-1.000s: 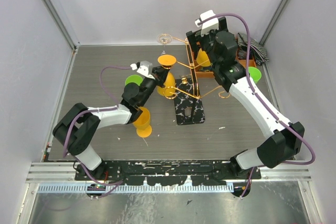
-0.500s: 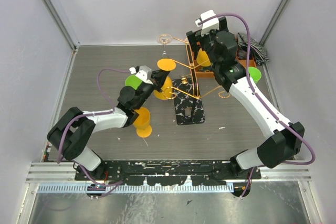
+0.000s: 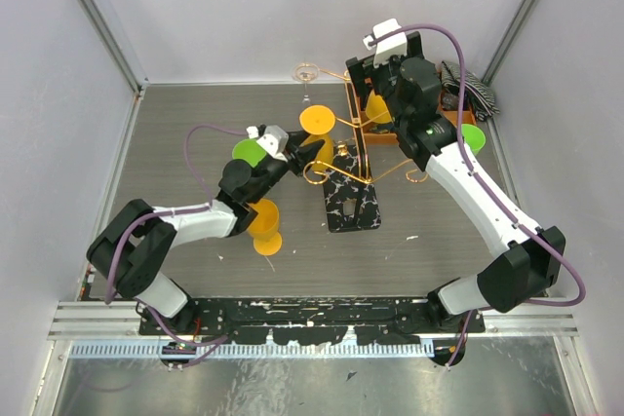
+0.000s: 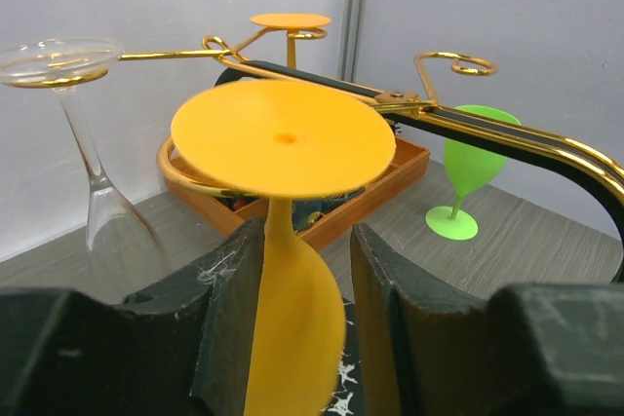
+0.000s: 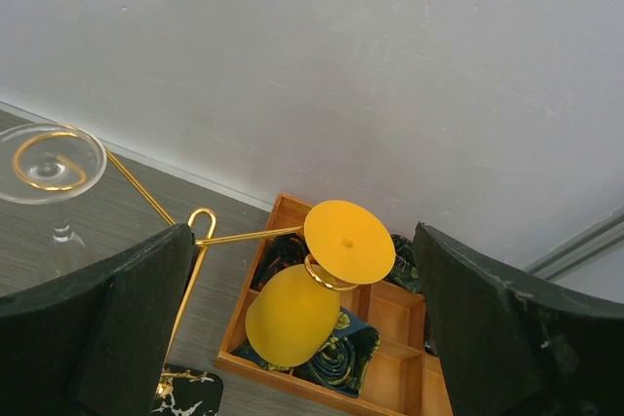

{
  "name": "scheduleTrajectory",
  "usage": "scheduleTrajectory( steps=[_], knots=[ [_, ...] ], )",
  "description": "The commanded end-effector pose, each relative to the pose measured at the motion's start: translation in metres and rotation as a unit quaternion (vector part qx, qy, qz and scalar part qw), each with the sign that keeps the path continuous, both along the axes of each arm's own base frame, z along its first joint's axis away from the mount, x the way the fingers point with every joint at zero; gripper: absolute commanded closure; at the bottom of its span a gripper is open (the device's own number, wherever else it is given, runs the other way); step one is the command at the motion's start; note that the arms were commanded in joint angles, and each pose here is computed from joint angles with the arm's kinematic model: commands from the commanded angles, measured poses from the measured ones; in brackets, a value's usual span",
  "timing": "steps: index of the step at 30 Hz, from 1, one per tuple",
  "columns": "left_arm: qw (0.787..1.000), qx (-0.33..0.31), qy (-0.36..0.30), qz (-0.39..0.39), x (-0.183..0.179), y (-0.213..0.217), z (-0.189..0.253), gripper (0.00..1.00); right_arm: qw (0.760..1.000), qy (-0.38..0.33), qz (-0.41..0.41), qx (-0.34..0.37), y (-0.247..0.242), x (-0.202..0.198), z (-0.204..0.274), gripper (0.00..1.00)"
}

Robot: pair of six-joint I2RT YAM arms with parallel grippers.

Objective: Place the wine glass upside down on the wine glass rack

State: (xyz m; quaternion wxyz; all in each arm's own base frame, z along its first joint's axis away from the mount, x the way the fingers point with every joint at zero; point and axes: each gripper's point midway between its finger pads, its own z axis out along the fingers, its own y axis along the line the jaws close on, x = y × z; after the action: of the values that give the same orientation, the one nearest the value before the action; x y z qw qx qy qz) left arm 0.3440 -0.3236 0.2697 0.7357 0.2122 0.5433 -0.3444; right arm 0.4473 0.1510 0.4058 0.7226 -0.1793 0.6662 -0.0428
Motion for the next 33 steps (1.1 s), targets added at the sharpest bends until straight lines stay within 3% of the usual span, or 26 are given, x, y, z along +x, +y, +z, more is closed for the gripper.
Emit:
scheduleTrajectory(
  steps=[1, 11, 15, 18, 22, 25, 30, 33],
  knots=[
    [1.0, 0.018, -0.018, 0.0, -0.011, 0.008, 0.006, 0.51, 1.0, -0.025, 0.003, 0.017, -0.002, -0.005, 0.02, 0.0],
    [0.994, 0.095, -0.006, 0.05, -0.03, 0.049, 0.016, 0.48, 0.999, -0.02, 0.028, 0.022, 0.007, -0.007, 0.021, 0.0],
    [0.985, 0.129, 0.02, 0.111, -0.032, 0.081, 0.023, 0.44, 0.999, -0.016, 0.034, 0.031, 0.008, -0.01, 0.03, 0.0],
    [0.964, 0.186, 0.052, 0.185, -0.028, 0.115, 0.023, 0.45, 0.999, -0.008, 0.031, 0.038, 0.008, -0.01, 0.035, 0.0],
    [0.914, 0.25, 0.09, 0.307, -0.017, 0.166, 0.014, 0.45, 0.999, 0.0, 0.022, 0.049, 0.006, -0.008, 0.04, 0.0],
    [0.899, 0.243, 0.141, 0.334, -0.011, 0.185, 0.017, 0.45, 0.998, 0.0, 0.001, 0.058, 0.0, -0.007, 0.042, 0.0],
    [0.878, 0.164, 0.287, 0.346, 0.013, 0.22, 0.005, 0.45, 0.997, 0.02, -0.032, 0.064, -0.01, -0.004, 0.039, 0.0],
    [0.858, 0.163, 0.353, 0.334, 0.023, 0.232, -0.013, 0.47, 0.997, 0.035, -0.036, 0.066, -0.01, -0.004, 0.034, 0.0]
  ],
)
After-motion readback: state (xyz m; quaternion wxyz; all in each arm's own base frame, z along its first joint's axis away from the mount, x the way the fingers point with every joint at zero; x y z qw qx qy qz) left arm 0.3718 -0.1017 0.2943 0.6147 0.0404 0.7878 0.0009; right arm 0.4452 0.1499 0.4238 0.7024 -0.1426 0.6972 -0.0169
